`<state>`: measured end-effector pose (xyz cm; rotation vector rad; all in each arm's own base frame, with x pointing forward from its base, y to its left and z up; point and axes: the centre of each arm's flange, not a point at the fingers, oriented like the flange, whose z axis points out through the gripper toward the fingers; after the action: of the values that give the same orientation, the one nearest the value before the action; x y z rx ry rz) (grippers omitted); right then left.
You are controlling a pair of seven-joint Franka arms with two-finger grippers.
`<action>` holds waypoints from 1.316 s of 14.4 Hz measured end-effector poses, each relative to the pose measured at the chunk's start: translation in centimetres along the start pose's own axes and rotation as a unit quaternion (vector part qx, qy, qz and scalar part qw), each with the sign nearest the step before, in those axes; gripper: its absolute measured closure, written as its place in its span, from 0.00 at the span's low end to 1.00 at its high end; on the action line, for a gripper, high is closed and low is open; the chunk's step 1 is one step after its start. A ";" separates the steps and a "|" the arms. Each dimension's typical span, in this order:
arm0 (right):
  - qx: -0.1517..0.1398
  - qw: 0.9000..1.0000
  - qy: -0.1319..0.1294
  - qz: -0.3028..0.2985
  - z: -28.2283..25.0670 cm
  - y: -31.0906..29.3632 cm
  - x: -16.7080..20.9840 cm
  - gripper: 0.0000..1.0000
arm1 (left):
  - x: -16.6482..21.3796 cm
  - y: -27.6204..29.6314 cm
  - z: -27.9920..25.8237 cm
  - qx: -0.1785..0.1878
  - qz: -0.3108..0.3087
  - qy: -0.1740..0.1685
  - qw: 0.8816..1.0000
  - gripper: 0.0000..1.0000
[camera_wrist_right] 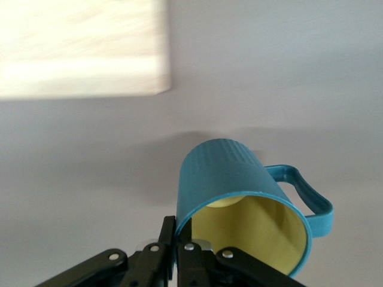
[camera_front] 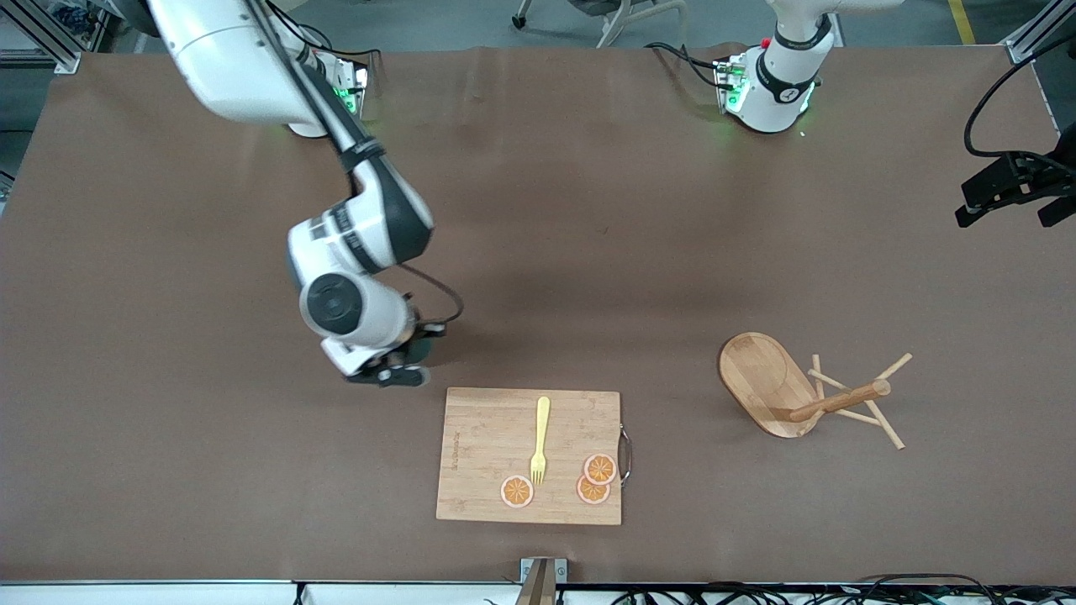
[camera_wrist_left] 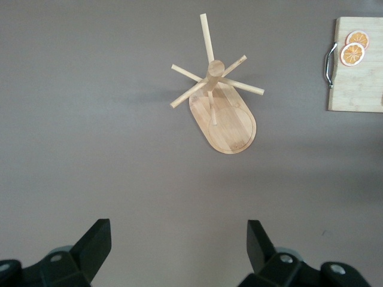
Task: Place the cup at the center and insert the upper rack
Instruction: 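Lift the mug and carry it to the table center with the right gripper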
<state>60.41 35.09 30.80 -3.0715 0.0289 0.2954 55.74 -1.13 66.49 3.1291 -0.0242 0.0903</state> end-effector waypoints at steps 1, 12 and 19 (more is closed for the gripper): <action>0.003 1.000 0.002 -0.014 0.0 -2.3 -1.0 0.96 | 0.0 0.0 0.0 0.000 0.000 0.000 1.000 0.00; 0.069 0.991 0.028 0.109 5.6 -20.5 -9.9 0.96 | 0.0 0.0 0.0 0.000 0.000 0.000 1.000 0.00; 0.090 0.987 0.038 0.128 8.2 -23.2 -11.8 0.95 | 0.0 -0.1 0.0 0.000 0.000 0.000 1.000 0.00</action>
<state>47.87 58.83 26.26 -2.8960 0.4322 0.1757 55.74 -1.08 66.50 3.1291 -0.0228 0.0909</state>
